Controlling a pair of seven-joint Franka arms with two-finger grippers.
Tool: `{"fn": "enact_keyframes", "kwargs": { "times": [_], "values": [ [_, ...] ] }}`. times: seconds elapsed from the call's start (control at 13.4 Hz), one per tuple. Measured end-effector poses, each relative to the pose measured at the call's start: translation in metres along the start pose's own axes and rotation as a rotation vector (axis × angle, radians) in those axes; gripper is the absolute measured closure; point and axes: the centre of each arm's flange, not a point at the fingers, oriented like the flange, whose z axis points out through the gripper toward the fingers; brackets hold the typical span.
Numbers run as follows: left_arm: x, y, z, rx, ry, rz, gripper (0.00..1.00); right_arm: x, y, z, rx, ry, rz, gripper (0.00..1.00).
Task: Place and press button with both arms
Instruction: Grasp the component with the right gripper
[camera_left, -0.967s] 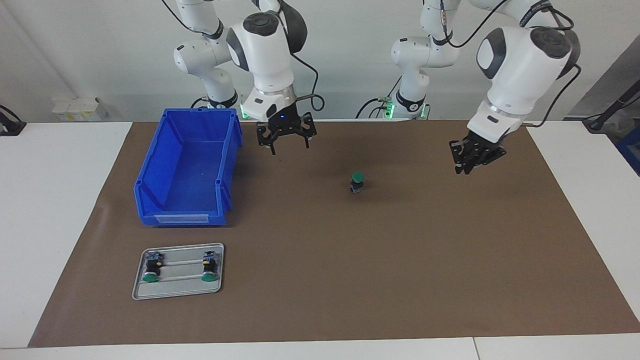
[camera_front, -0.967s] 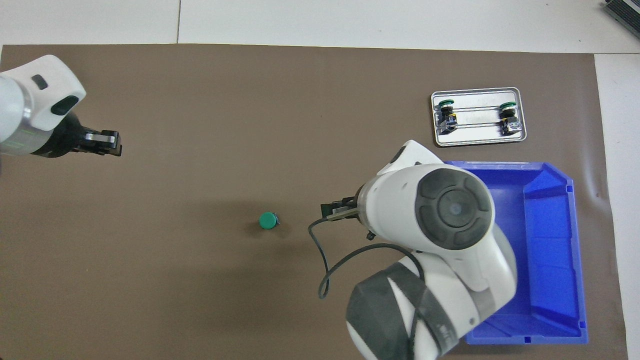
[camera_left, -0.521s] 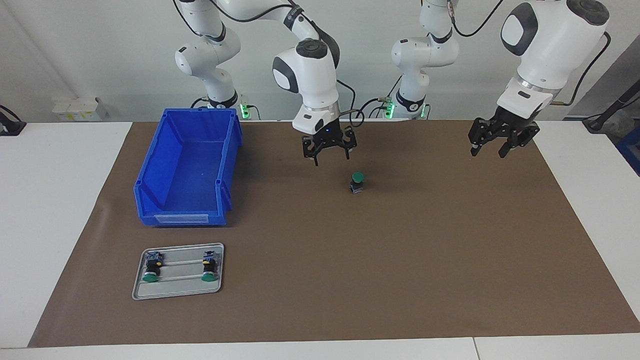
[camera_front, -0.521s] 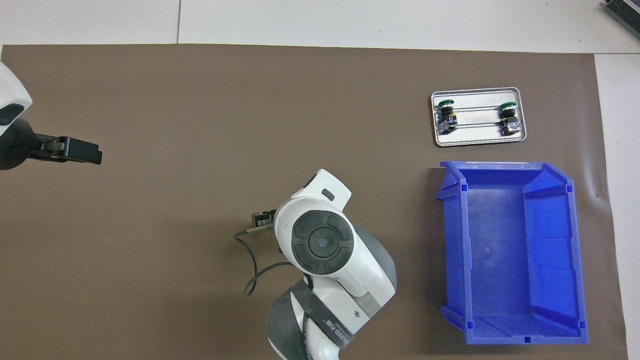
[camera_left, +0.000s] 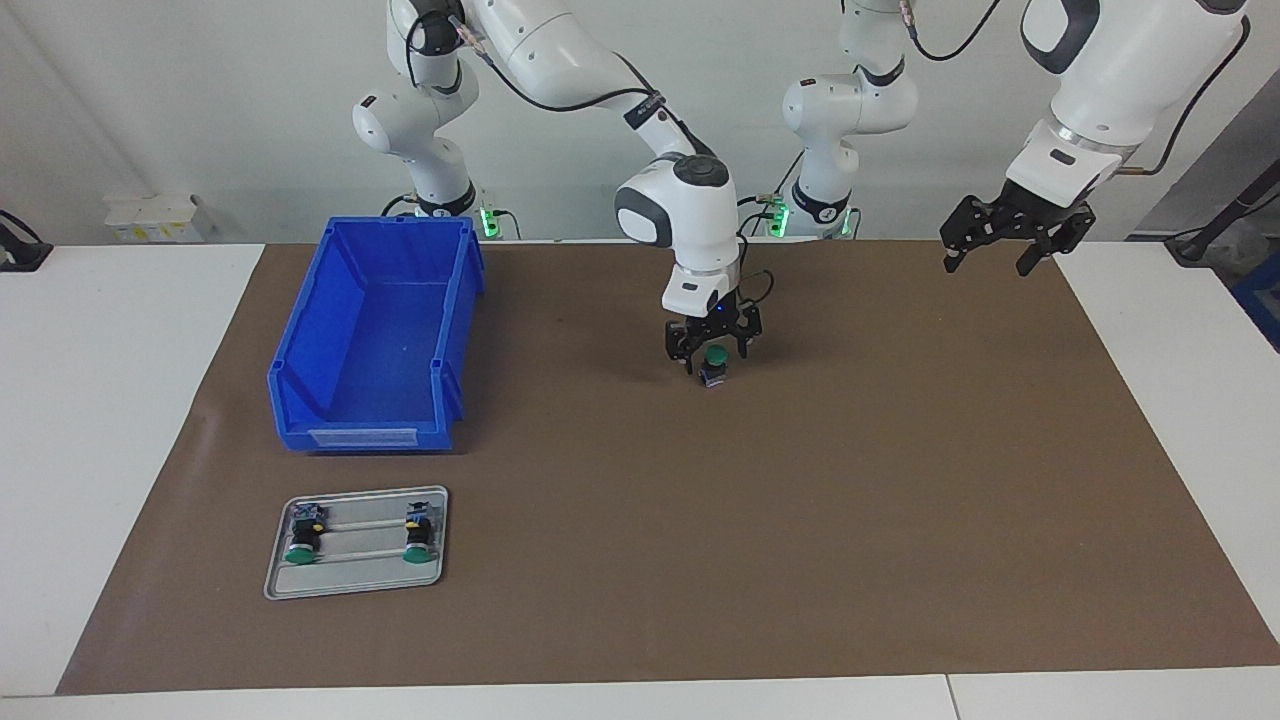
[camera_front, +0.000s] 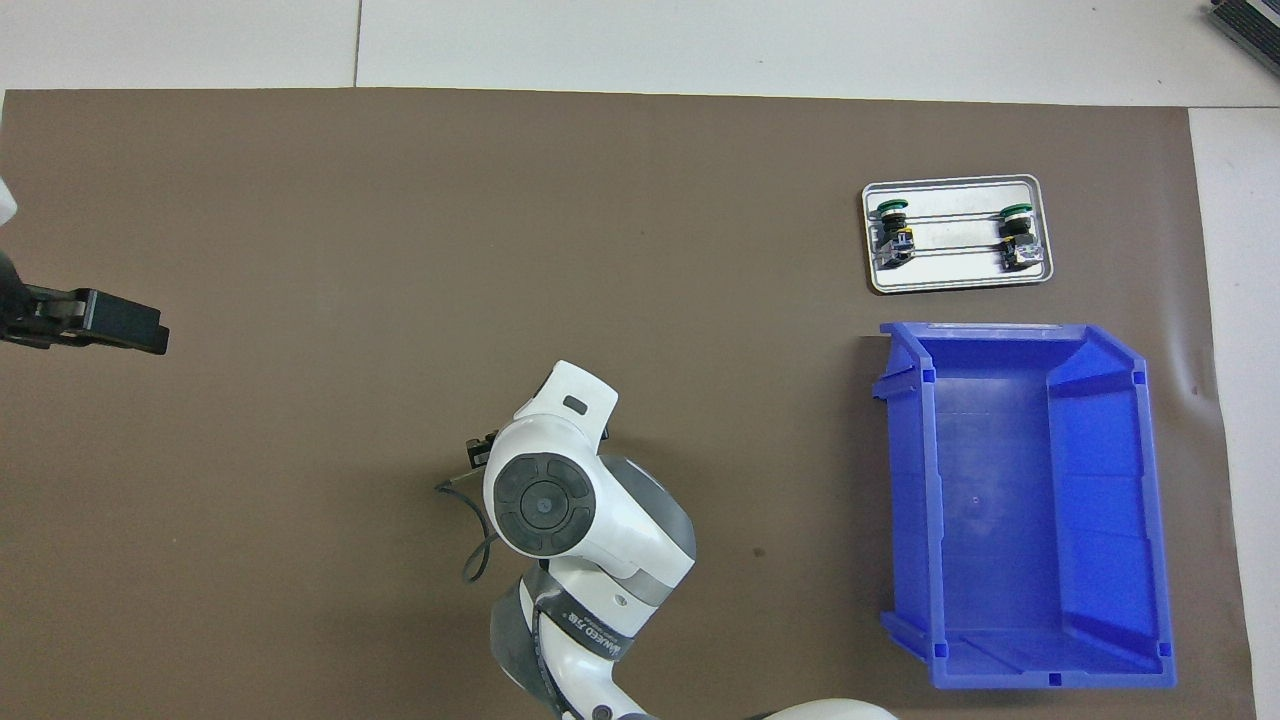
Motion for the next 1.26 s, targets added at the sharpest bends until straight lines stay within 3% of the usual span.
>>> {"fn": "enact_keyframes", "kwargs": {
  "times": [0.52, 0.67, 0.97, 1.26],
  "values": [
    [0.014, -0.023, 0.035, 0.037, -0.087, -0.053, 0.0, -0.013, -0.004, 0.017, -0.018, -0.027, -0.021, 0.0],
    [0.013, -0.025, 0.035, 0.046, -0.087, -0.055, 0.0, -0.014, -0.004, 0.021, -0.02, -0.029, -0.024, 0.06],
    [0.012, -0.025, 0.031, 0.049, -0.081, -0.054, 0.0, -0.015, -0.005, 0.021, -0.021, -0.026, -0.032, 0.54],
    [0.014, -0.023, 0.03, 0.05, -0.06, -0.05, 0.0, -0.018, -0.012, 0.018, -0.028, -0.019, -0.059, 0.57]
  ]
}}
